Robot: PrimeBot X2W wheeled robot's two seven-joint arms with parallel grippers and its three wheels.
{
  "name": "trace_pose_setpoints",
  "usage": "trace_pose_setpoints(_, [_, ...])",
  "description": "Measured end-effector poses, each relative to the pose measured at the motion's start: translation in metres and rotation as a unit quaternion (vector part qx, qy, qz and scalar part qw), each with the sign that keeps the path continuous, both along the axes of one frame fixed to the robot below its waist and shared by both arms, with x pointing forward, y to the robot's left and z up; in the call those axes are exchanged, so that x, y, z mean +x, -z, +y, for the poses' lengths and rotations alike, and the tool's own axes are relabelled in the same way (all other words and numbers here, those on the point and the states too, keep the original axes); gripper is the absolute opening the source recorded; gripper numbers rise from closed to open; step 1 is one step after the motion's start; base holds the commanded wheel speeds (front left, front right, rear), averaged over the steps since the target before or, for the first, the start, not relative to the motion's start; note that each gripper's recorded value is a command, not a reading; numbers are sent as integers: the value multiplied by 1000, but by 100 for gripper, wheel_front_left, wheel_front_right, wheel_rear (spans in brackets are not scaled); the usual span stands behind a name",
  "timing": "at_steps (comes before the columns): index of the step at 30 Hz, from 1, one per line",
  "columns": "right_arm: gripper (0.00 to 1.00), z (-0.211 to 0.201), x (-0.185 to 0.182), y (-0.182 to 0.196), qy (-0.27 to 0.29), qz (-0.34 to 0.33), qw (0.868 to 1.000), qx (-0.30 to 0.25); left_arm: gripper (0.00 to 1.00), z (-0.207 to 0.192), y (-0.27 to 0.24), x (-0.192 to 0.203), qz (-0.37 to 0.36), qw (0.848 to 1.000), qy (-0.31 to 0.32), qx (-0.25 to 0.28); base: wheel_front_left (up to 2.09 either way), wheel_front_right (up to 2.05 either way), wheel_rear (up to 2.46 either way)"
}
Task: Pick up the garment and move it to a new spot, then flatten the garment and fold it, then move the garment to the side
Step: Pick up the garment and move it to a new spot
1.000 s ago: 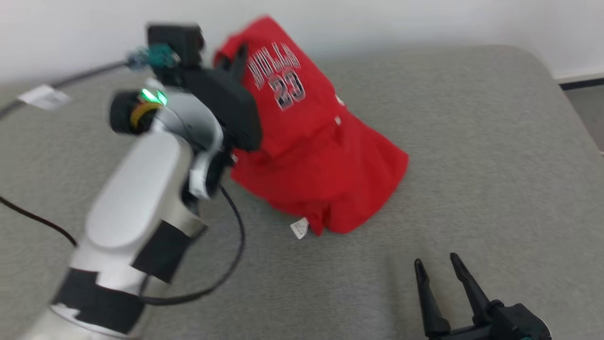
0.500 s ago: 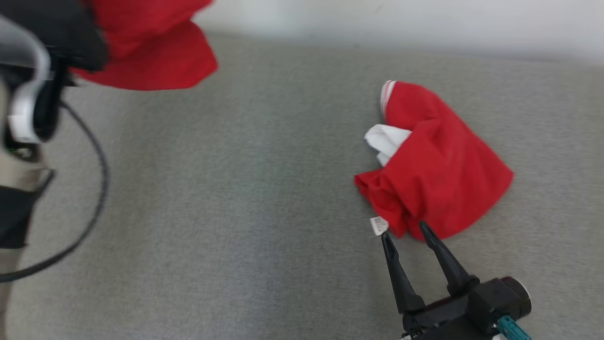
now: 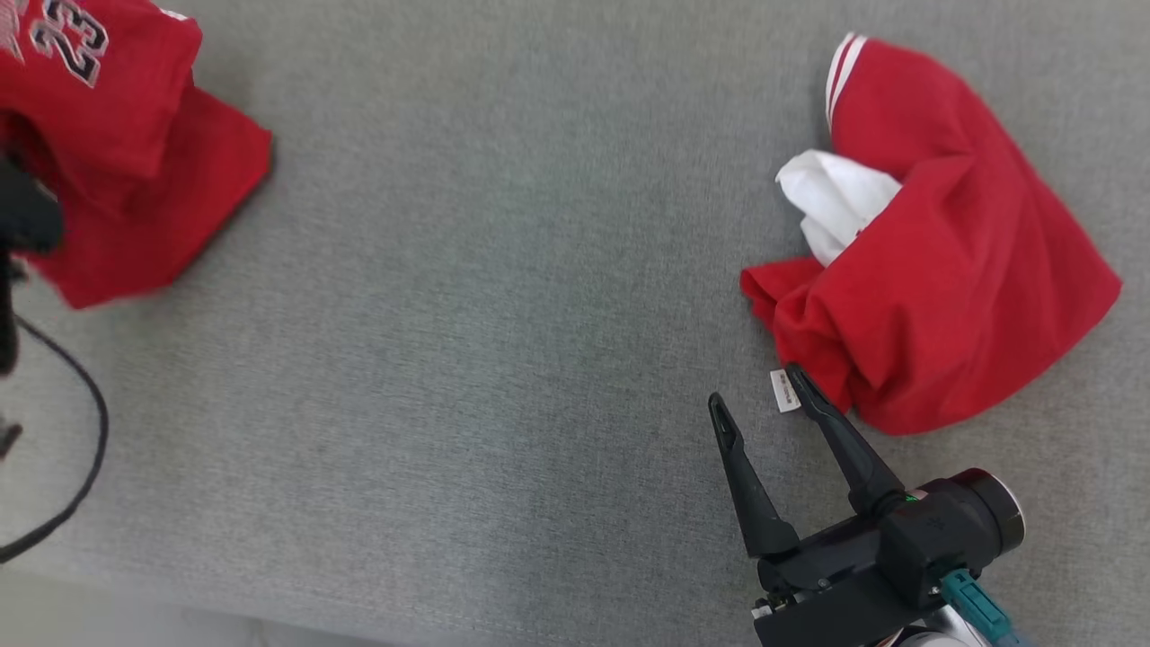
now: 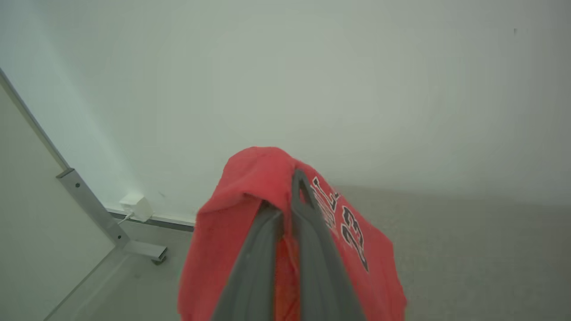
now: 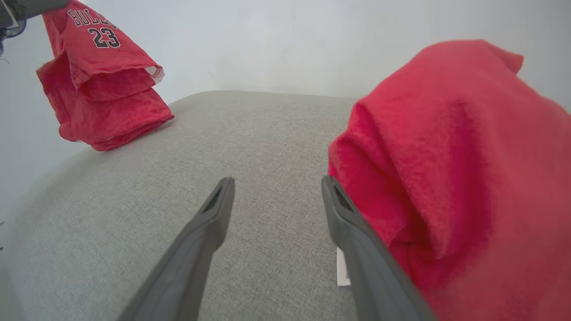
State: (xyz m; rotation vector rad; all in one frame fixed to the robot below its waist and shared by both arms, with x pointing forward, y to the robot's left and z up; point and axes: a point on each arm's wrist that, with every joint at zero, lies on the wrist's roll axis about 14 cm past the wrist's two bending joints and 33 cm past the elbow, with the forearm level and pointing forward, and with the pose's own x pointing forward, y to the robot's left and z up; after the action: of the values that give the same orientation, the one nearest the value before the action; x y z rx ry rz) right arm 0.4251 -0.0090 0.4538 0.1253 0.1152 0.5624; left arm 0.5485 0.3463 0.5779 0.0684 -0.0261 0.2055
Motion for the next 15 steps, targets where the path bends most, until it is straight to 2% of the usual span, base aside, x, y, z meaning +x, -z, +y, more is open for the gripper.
trace_pose_setpoints(3, [100,-2,1,12,1,15,1000,-2,0,12,55,-3,66,997,-29,-32,0,0,0])
trace_pose_setpoints(4, [100,-3,1,14,4,18,1000,-3,30,13,75,-6,96,994,-35,-42,0,0,0])
trace_pose_setpoints(6, [100,-7,1,16,10,22,1000,0,34,8,111,-13,144,987,-37,-65,0,0,0])
trace_pose_setpoints(7, [100,-9,0,17,14,24,1000,2,42,3,123,-15,158,983,-37,-84,0,0,0])
trace_pose_setpoints(8, [100,-11,0,17,17,24,1000,4,67,-1,133,-18,170,979,-38,-107,0,0,0])
trace_pose_setpoints(9, [100,-13,-1,16,20,23,1000,5,100,-5,137,-19,174,976,-38,-123,0,0,0])
trace_pose_setpoints(12, [100,-17,-2,12,26,19,999,8,100,-11,139,-22,178,974,-32,-134,0,0,0])
trace_pose_setpoints(15, [100,-28,-3,2,44,8,999,14,100,-20,139,-29,184,966,-31,-176,0,0,0])
